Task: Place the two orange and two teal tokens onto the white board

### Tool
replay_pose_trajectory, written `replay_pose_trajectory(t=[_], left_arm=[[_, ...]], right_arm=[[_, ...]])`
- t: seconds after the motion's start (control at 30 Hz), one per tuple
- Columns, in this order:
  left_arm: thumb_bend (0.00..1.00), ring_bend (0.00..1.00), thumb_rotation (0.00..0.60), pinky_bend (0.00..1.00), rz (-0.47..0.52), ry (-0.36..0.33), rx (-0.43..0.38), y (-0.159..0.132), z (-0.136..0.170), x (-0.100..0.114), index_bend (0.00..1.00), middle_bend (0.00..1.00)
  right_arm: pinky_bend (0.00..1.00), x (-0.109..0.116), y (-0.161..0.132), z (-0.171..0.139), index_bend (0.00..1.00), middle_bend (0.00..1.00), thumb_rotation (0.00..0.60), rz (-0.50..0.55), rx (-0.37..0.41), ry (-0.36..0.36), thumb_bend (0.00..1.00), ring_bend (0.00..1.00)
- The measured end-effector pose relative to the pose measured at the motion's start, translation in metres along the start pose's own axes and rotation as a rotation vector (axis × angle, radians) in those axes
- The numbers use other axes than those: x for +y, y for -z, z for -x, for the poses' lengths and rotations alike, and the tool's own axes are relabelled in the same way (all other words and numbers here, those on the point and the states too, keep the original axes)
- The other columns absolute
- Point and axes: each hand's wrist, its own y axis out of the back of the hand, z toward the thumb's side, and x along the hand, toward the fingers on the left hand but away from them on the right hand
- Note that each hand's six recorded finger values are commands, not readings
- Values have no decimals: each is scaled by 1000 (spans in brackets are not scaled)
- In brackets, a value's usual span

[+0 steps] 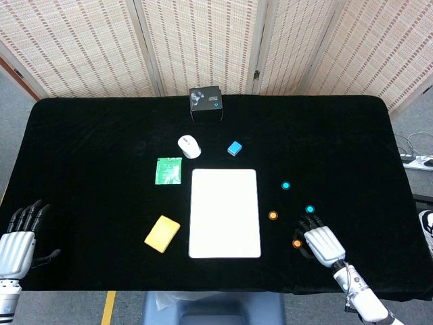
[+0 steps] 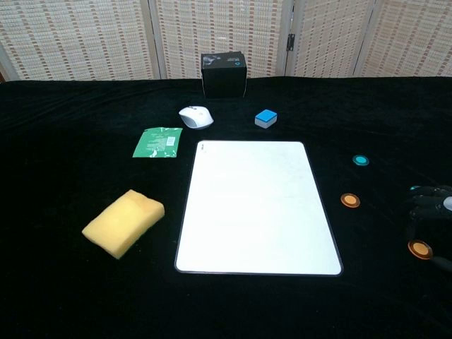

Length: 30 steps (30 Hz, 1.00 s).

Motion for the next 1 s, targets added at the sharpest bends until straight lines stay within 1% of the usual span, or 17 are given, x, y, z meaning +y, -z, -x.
replay_pose_trajectory(t=[0.23,0.37,0.47,0.63,0.77,0.87,1.0], left_arm=[[177,0,600,0,4,0,-1,1,0,-2,14,0],[177,0,600,0,9,2,0,2,0,-3,14,0],[177,0,600,0,10,2,0,2,0,-4,14,0],[177,0,600,0,12,-2,-3,2,-1,-3,14,0],[178,0,600,0,12,-6,-7,1,-1,-2,14,0],[177,0,600,0,15,-11,-12,0,-1,-1,14,0],[177,0,600,0,14,-11,-14,-1,0,0,14,0]], right_arm=[[16,3,0,-1,608,235,600,-7,-6,12,455,46],[16,4,-1,-1,614,237,600,-6,-7,16,455,47],[16,9,-3,-2,614,237,600,-7,-1,34,455,46],[16,24,-10,-2,614,238,600,-13,23,68,456,49],[16,40,-26,5,614,238,600,-13,73,88,455,51],[16,53,-48,17,614,237,600,-10,138,92,456,50],[16,64,-86,39,614,235,600,-24,236,71,455,50]])
